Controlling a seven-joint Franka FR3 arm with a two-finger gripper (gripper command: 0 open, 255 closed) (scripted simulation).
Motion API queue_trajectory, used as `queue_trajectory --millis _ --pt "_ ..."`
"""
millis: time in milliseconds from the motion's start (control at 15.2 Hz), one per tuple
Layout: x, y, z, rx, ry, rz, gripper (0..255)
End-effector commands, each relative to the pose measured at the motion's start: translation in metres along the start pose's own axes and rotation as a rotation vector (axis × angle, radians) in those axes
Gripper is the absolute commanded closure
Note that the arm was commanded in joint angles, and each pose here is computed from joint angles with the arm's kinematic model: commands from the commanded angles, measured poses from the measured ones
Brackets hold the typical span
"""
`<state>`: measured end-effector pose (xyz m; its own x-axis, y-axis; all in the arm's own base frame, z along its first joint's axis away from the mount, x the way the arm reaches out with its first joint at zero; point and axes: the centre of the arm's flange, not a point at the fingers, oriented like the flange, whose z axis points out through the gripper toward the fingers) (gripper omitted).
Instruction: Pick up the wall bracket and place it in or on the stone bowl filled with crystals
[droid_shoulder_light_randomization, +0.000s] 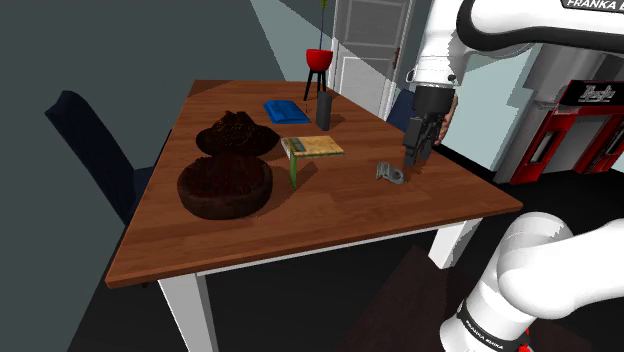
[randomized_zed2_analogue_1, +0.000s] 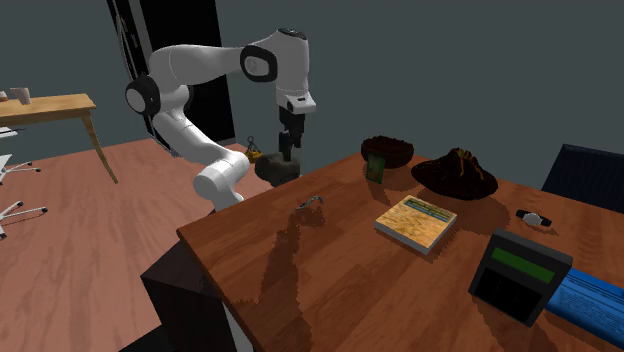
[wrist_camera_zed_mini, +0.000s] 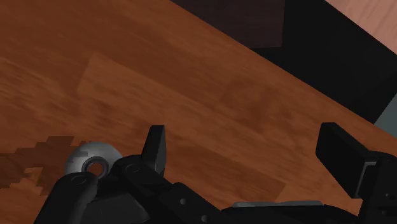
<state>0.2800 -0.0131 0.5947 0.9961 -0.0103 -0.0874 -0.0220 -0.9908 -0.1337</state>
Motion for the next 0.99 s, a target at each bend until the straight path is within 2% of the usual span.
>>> queue_trajectory --millis 0,726,924 --pt "0.000 0.000 0.000 0.000 0.000 0.000 0" --pt "0.051 0.058 0.059 -0.298 0.243 -0.395 0" --pt "0.055 0.062 0.070 -0.302 0.245 -0.400 0"
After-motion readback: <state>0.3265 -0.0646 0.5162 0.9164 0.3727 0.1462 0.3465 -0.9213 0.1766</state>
